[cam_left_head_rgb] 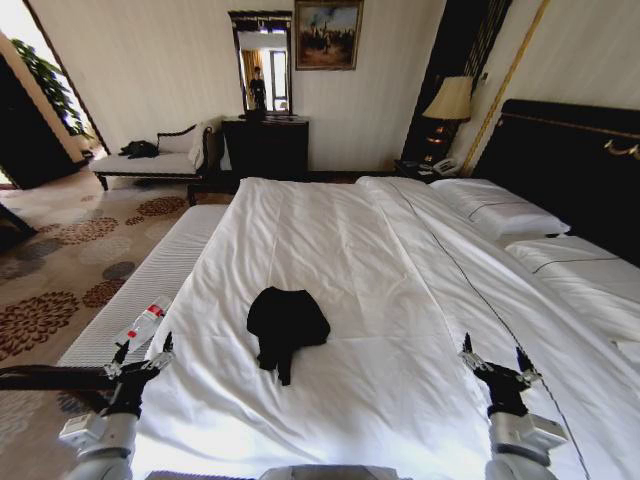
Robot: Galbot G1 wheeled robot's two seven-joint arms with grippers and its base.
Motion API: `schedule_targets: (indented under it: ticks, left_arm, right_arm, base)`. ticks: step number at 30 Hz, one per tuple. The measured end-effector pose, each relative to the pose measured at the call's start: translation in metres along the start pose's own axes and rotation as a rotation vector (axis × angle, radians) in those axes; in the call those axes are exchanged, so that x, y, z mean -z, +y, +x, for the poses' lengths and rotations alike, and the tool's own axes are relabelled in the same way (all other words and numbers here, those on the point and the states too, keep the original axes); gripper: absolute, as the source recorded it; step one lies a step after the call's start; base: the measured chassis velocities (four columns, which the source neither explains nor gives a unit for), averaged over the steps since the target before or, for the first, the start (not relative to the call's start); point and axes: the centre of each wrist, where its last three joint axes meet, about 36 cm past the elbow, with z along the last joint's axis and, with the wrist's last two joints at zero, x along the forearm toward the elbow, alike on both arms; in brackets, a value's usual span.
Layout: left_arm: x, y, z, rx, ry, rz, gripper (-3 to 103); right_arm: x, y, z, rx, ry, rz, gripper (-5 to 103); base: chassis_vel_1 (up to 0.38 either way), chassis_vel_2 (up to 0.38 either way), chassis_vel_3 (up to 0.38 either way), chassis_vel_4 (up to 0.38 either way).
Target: Fold the clothes on the bed.
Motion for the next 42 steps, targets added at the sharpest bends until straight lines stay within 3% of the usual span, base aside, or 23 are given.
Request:
schedule_targets:
  ticks: [42]
  left_arm:
    - [0.000,-0.003,-0.001,-0.010,0.000,-0.009,100]
  right_arm:
    - [-0.013,0.008,0.001,-0.013,-0.005,-0.002,100]
  base:
    - [0.000,0.000,0.000,0.000]
